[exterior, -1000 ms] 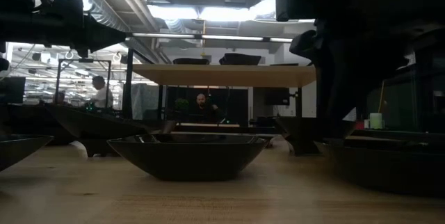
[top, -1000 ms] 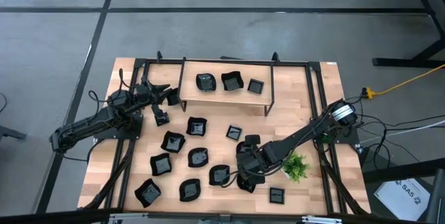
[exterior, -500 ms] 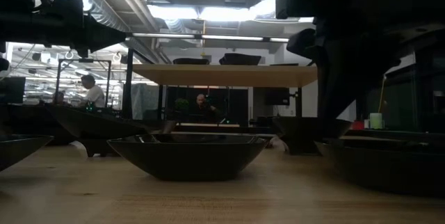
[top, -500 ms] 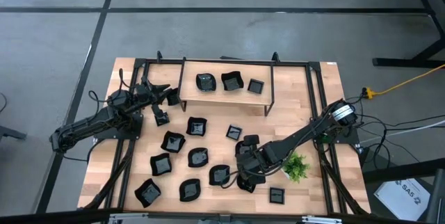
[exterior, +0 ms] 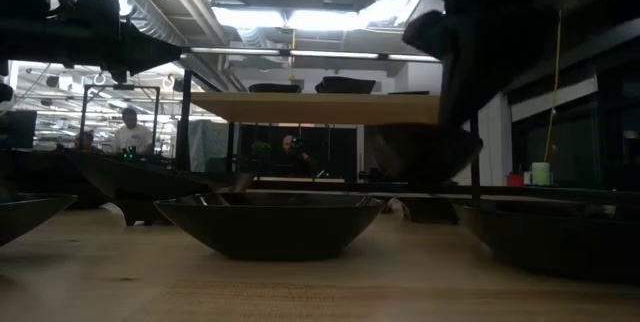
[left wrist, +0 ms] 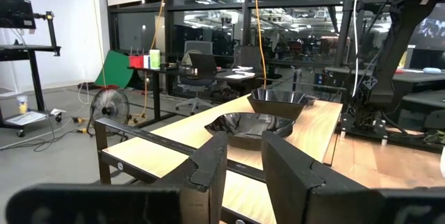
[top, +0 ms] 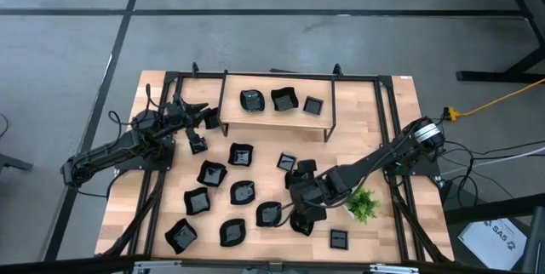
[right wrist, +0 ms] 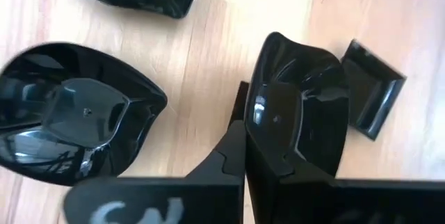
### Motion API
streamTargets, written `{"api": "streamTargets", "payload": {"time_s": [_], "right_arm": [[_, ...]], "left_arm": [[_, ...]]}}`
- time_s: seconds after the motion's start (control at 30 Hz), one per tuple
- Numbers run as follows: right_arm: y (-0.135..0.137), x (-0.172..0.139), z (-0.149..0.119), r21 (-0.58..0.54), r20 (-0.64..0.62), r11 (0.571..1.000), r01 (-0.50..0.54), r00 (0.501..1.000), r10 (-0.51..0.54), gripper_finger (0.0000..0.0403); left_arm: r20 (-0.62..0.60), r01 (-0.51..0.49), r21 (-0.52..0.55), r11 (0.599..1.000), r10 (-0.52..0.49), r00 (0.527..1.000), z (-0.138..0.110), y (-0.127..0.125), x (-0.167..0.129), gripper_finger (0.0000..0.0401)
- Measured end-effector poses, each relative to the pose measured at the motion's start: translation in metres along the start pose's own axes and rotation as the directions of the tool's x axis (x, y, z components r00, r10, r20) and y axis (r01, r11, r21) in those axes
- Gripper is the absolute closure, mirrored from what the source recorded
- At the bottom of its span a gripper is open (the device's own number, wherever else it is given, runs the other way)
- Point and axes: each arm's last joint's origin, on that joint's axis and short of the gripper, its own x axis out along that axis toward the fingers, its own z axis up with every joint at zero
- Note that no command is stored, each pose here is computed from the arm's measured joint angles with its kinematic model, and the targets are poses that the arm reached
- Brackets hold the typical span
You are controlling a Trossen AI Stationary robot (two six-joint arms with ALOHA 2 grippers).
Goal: Pick & Place Mini shaped plates
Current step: Stack the leaf-shaped plate on top of the leaf-shaped plate on the shelf
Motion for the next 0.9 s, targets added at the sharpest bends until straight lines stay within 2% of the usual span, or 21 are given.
{"api": "streamTargets", "payload": {"time_s": [0.2,0.47,0.9], "right_arm": [[-0.013,-0.011,0.004,-0.059,0.032,0.998,-0.024,0.999,0.026,0.0401],[-0.034,-0.031,0.028,-0.185,0.106,0.971,-0.15,0.979,0.171,0.04],[-0.089,-0.082,0.071,-0.285,0.288,0.958,-0.031,0.95,0.116,0.04]], "left_arm": [[0.0,0.0,0.0,1.0,0.0,1.0,0.0,0.0,0.0,0.0315],[0.0,0.0,0.0,1.0,0.0,1.0,0.0,0.0,0.0,0.0315],[0.0,0.0,0.0,1.0,0.0,1.0,0.0,0.0,0.0,0.0315]]}}
